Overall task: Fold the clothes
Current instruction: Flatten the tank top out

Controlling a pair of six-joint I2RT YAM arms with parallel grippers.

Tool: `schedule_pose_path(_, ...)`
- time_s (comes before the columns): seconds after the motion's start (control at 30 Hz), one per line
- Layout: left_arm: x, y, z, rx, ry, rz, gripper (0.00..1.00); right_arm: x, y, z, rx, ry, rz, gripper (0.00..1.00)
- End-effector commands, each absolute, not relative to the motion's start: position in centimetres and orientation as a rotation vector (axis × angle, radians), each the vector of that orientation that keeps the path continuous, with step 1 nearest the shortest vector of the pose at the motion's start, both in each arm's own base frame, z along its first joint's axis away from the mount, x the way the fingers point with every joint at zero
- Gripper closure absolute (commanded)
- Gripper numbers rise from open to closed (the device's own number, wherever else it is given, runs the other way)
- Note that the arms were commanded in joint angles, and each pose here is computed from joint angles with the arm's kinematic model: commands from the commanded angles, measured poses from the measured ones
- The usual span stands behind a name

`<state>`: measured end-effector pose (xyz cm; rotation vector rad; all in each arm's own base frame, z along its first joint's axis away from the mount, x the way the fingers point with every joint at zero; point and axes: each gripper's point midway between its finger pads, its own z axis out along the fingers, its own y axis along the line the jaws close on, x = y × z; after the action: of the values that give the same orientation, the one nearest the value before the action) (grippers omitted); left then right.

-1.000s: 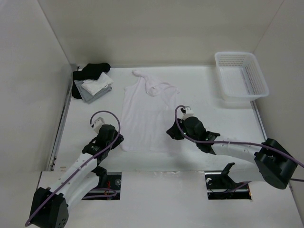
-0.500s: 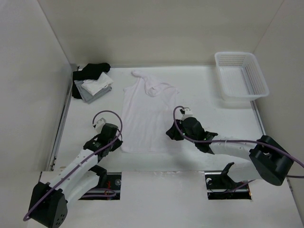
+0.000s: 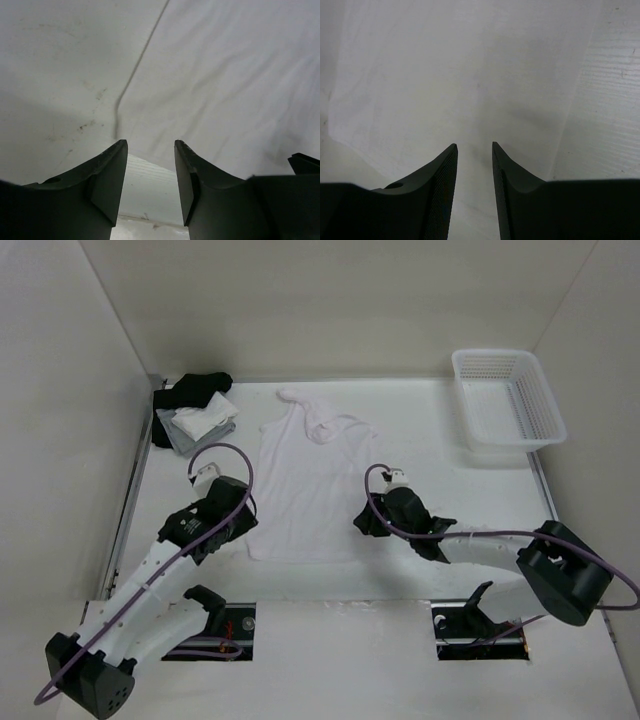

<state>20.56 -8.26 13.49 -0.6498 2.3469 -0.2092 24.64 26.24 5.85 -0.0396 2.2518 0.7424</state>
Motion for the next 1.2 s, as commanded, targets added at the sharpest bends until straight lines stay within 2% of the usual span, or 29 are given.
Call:
schedule_pose_path(0.0, 19.5, -6.6, 12.2, -0.682, 2.348, -0.123, 0.61, 25.3, 26.5, 6.2, -0.019, 2.235, 0.741, 0.61)
schedule_pose_path(0.23, 17.1, -6.4, 6.7, -0.839, 2.376, -0.122, 0.79, 25.3, 27.0, 6.8, -0.036, 2.212, 0.760, 0.77)
schedule_pose_path(0.3, 17.1, -7.2, 5.7, -0.859, 2.370, -0.165, 0.77, 25.0, 27.5, 6.7, -0.053, 2.218, 0.765, 0.77)
schedule_pose_path(0.43, 18.1, -9.3, 4.9, -0.815, 2.344, -0.268, 0.64, 25.0, 27.8, 6.5, -0.061, 2.225, 0.762, 0.77)
schedule_pose_path(0.53, 18.6, -9.8, 4.2, -0.811, 2.332, -0.293, 0.63, 24.9, 27.9, 6.5, -0.064, 2.224, 0.765, 0.77)
schedule_pose_path(0.57, 18.7, -9.9, 4.0, -0.802, 2.328, -0.304, 0.65, 24.9, 27.9, 6.5, -0.066, 2.224, 0.766, 0.77)
schedule_pose_path(0.73, 18.7, -8.7, 3.1, -0.790, 2.356, -0.212, 0.90, 25.0, 27.9, 6.0, -0.059, 2.240, 0.757, 0.76)
schedule_pose_path(0.87, 19.4, -8.4, 5.3, -0.738, 2.357, -0.190, 1.00, 24.9, 27.9, 5.3, -0.048, 2.265, 0.746, 0.71)
schedule_pose_path(1.0, 18.8, -8.2, 10.2, -0.578, 2.443, -0.084, 0.97, 25.4, 26.8, 4.6, 0.001, 2.287, 0.718, 0.70)
schedule_pose_path(1.07, 18.3, -7.8, 12.6, -0.478, 2.483, -0.005, 0.88, 25.6, 26.3, 4.1, 0.024, 2.302, 0.699, 0.70)
schedule_pose_path(1.17, 17.6, -8.4, 13.7, -0.399, 2.515, 0.043, 0.68, 25.8, 25.9, 4.1, 0.040, 2.301, 0.687, 0.67)
